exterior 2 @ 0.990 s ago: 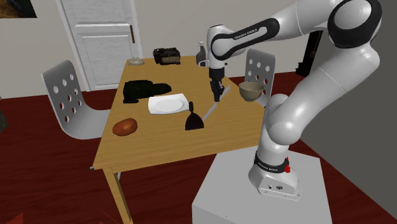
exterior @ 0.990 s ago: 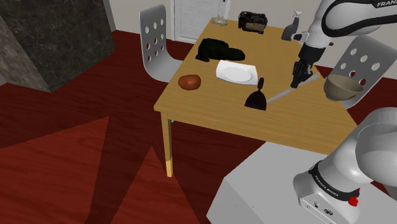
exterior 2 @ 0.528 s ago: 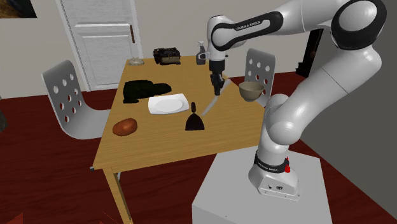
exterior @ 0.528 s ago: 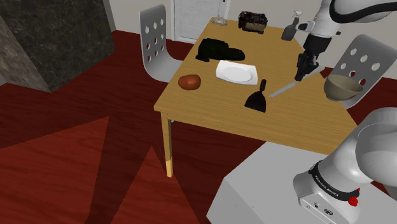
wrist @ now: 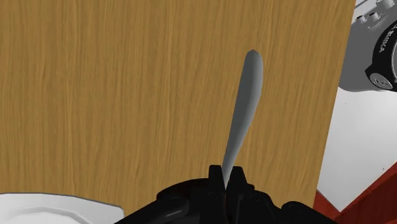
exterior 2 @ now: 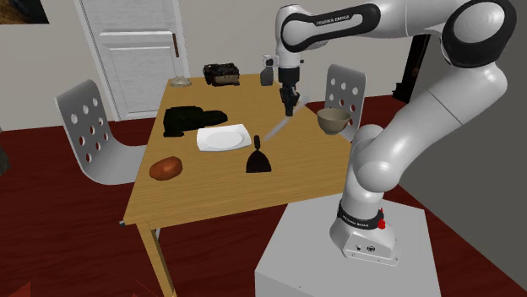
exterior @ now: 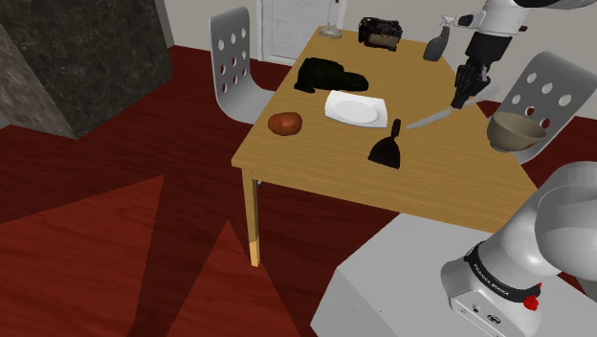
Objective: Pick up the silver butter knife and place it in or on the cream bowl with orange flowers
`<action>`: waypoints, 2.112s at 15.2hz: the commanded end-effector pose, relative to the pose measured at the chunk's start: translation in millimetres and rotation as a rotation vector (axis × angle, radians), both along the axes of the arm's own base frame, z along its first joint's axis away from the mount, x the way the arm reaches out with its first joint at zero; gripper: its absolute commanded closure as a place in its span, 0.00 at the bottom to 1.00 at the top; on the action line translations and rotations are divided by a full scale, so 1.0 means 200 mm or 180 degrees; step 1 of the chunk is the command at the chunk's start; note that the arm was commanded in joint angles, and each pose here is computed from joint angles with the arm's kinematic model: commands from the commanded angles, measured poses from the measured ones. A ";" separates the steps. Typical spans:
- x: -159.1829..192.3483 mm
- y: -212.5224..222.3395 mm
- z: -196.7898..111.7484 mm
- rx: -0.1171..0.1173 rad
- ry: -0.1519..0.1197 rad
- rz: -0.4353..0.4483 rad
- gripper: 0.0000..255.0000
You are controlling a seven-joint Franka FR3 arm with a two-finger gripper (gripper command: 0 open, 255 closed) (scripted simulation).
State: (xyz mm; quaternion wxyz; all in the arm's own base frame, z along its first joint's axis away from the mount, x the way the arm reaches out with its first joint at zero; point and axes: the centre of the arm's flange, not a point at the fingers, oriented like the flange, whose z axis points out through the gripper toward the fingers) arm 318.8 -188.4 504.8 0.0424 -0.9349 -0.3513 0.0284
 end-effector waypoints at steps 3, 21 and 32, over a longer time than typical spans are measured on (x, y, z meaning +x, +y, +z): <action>-0.03 -0.06 0.07 0.0001 0.0001 0.0000 1.00; -0.49 -1.15 0.15 0.0001 0.0001 0.0000 1.00; -0.69 -1.61 0.08 0.0001 0.0001 0.0000 1.00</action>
